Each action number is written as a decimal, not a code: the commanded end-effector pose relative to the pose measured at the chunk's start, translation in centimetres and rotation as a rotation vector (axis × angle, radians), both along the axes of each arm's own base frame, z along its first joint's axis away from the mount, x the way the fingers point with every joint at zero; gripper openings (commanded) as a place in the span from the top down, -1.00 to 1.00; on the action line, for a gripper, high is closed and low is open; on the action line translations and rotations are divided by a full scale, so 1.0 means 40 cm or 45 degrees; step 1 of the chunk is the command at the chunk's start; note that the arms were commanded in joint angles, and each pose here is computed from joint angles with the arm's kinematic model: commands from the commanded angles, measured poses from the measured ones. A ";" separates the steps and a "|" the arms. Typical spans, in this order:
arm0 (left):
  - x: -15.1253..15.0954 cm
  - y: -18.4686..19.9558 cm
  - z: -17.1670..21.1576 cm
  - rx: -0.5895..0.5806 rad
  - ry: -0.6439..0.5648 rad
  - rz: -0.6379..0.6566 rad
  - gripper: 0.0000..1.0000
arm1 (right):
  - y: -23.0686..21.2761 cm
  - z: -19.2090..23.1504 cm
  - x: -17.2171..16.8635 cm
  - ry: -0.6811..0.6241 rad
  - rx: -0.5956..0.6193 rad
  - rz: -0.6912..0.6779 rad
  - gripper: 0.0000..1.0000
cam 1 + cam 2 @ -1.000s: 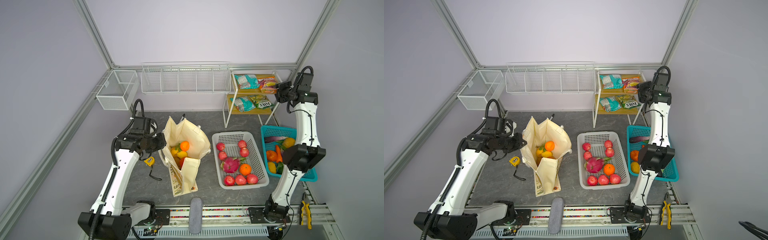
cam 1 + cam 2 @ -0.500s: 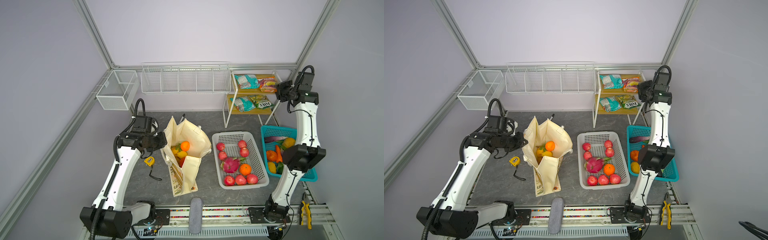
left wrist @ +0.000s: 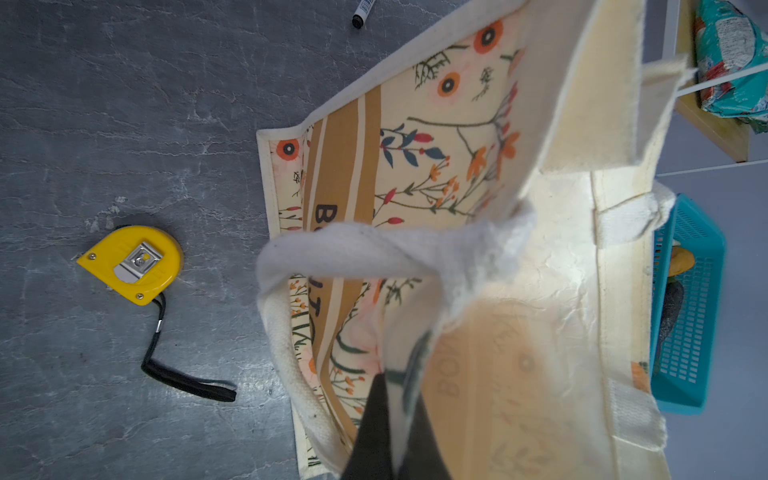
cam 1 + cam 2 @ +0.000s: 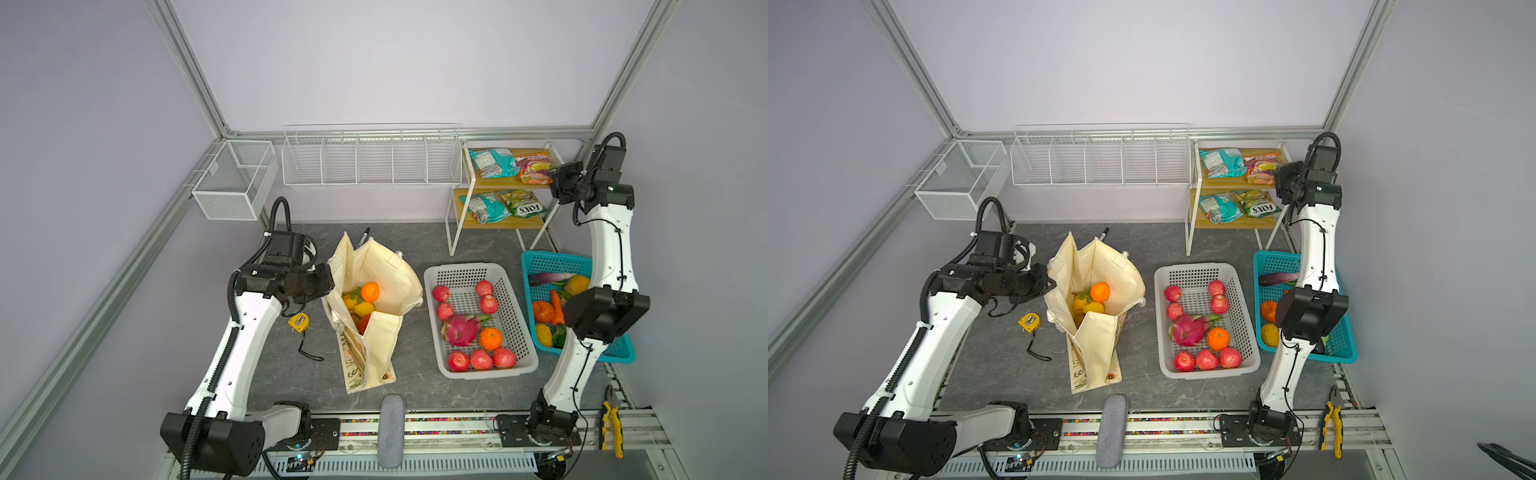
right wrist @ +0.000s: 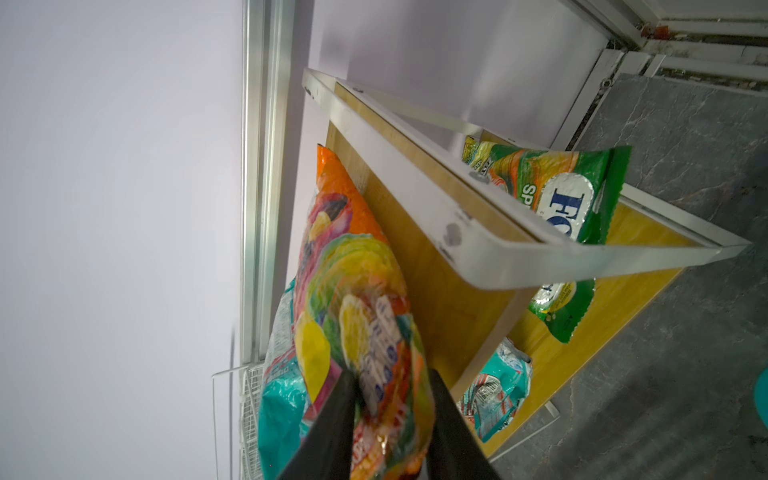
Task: Place the food into the grocery bag and tie it
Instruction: 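Grasp the colourful fruit-candy bag on the shelf with the right gripper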
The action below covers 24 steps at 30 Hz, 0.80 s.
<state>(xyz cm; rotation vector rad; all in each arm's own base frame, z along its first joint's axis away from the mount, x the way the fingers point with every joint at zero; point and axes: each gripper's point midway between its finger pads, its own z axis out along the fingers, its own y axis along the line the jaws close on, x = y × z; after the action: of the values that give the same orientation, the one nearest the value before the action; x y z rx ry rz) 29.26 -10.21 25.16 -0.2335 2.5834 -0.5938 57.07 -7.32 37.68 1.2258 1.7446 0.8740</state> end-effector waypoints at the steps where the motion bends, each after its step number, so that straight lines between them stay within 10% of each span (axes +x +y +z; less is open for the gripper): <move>1: -0.006 0.007 0.011 0.025 -0.002 0.000 1.00 | -0.005 0.016 0.016 -0.043 0.005 -0.013 0.49; 10: -0.008 0.008 0.015 0.028 -0.005 0.000 1.00 | -0.016 0.030 -0.003 -0.044 -0.056 -0.032 0.85; 24: -0.018 0.010 0.026 0.027 -0.016 -0.004 1.00 | -0.043 0.124 -0.044 -0.141 -0.223 -0.070 0.85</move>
<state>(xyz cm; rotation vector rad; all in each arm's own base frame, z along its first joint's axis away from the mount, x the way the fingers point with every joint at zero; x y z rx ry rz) 29.05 -10.17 25.22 -0.2336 2.5849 -0.5928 56.85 -8.50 38.58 1.1661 1.7267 0.7637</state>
